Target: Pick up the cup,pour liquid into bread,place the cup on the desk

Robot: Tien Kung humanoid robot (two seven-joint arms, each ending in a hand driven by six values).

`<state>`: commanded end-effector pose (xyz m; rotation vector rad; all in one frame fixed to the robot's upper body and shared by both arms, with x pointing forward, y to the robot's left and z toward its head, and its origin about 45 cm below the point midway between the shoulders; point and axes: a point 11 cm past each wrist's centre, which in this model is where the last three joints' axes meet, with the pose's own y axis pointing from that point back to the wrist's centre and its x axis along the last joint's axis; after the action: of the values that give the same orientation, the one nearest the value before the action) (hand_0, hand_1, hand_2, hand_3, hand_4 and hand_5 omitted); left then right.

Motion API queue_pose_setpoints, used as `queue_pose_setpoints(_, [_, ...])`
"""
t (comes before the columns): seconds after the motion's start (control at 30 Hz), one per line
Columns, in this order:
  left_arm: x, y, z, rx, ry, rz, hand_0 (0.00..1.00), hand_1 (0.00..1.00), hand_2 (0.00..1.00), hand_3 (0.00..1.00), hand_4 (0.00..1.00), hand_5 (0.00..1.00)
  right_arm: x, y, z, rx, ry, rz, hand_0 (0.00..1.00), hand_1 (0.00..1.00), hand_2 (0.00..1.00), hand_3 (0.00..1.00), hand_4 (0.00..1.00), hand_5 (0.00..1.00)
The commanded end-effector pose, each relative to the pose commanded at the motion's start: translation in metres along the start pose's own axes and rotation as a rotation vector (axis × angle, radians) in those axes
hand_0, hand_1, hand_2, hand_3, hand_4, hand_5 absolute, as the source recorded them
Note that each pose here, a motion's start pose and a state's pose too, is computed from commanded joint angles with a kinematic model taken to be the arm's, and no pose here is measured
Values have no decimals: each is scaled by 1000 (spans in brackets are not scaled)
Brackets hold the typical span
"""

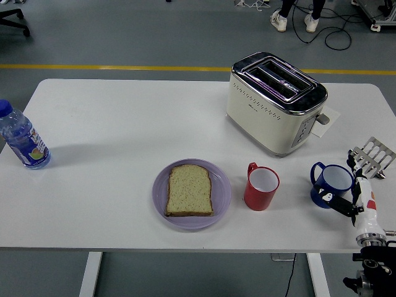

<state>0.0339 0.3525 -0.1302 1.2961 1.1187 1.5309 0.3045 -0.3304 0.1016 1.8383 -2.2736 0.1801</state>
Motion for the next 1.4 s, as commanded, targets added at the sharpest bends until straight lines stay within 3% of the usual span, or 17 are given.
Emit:
queue_pose_setpoints(0.07, [0, 0, 0, 0, 0, 0, 633, 641, 652, 503, 240, 862, 0, 0, -3, 9, -2, -2, 988, 910, 998, 998, 947, 2])
queue_pose_setpoints(0.4, [0, 0, -5, 7, -12, 1, 633, 641, 652, 503, 240, 861, 7, -4, -80, 230, 4, 9, 990, 911, 998, 998, 950, 2])
queue_pose_setpoints(0.6, [0, 0, -6, 10, -13, 1, 633, 641, 651, 503, 240, 862, 16, -4, -108, 303, -28, 39, 985, 906, 998, 998, 952, 2])
queue_pose_setpoints(0.63, [0, 0, -6, 10, -13, 1, 634, 641, 650, 503, 240, 862, 18, -5, -110, 308, -44, 47, 957, 877, 962, 998, 928, 35])
queue_pose_setpoints(0.8, [1, 0, -6, 10, -14, 1, 634, 641, 650, 503, 240, 862, 23, -9, -108, 270, -197, 38, 957, 877, 962, 998, 928, 35])
queue_pose_setpoints(0.83, [1, 0, -6, 10, -15, 1, 633, 641, 652, 504, 240, 862, 23, -10, -106, 259, -241, 33, 882, 785, 868, 866, 878, 171])
queue_pose_setpoints(1.0, [0, 0, -5, 8, -6, 0, 633, 641, 652, 504, 240, 862, 27, -8, -102, 249, -468, 26, 882, 785, 868, 866, 878, 171])
queue_pose_setpoints(1.03, [0, 0, -4, 7, -4, 0, 634, 641, 652, 504, 240, 862, 28, -9, -102, 245, -517, 31, 787, 672, 704, 656, 794, 204])
queue_pose_setpoints(1.2, [0, 0, -2, 2, -7, 0, 634, 641, 652, 504, 240, 862, 46, -13, -91, 221, -721, 123, 787, 672, 704, 656, 794, 204])
queue_pose_setpoints(1.23, [0, 0, -2, 3, -6, -1, 635, 641, 651, 504, 239, 861, 48, -13, -89, 210, -760, 134, 729, 630, 666, 612, 733, 226])
queue_pose_setpoints(1.4, [-1, 0, -1, 1, -6, -1, 635, 641, 651, 504, 239, 861, 59, -19, -71, 88, -986, 143, 729, 630, 666, 612, 733, 226])
